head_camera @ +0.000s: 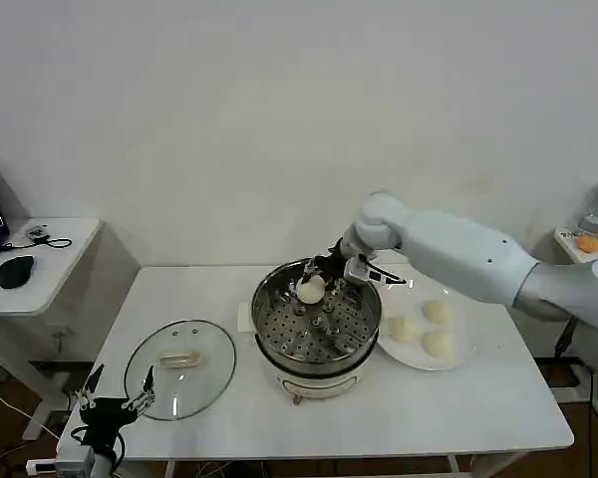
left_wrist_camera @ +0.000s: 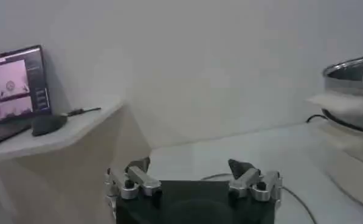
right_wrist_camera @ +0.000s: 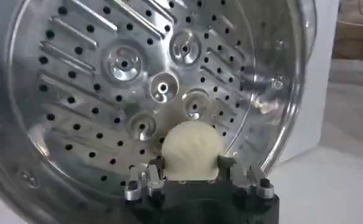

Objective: Take steamed baozi put them in steamer then cover it.

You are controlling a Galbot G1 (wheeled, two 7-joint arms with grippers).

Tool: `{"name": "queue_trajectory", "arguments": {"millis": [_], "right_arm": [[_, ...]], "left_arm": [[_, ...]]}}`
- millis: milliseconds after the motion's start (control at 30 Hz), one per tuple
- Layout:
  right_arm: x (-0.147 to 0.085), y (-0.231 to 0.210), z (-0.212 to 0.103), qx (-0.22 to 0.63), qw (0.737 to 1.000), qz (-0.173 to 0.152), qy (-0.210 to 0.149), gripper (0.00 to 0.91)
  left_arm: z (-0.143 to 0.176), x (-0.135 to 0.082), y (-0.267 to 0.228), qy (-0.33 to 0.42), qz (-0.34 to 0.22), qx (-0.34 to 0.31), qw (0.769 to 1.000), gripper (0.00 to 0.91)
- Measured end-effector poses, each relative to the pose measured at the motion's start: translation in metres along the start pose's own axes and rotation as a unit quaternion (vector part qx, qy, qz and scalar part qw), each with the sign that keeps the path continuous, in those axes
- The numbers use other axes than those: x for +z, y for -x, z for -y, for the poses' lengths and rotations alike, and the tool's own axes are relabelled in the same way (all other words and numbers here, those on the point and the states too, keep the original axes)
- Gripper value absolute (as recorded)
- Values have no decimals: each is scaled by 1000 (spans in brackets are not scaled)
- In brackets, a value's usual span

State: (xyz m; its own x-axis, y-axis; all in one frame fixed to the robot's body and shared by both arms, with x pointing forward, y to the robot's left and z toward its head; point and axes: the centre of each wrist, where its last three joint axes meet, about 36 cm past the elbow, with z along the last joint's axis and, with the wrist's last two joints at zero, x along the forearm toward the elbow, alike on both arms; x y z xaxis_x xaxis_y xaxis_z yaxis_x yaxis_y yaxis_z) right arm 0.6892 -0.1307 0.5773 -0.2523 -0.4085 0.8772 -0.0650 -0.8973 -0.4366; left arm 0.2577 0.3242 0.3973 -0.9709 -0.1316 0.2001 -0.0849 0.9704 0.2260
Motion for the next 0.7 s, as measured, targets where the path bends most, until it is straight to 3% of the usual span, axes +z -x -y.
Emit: {"name": "queue_trajectory", "arguments": {"millis": [67,100,467,700], "right_arm": [[1,4,1,1,1000,0,-4,867],[2,7,2,2,1000,0,-7,907],[2,8,8,8,1000,-2,-19,907],[1,-40,12,11,999,-19,28,907]], "left_arm": [[0,-1,1,0,1,0,1000,907],[0,-1,1,0,3,-1,1000,907],[3,-6,0,-4,9,0,1000,907],[7,-11,0,-6,15,7,1000,907]]}}
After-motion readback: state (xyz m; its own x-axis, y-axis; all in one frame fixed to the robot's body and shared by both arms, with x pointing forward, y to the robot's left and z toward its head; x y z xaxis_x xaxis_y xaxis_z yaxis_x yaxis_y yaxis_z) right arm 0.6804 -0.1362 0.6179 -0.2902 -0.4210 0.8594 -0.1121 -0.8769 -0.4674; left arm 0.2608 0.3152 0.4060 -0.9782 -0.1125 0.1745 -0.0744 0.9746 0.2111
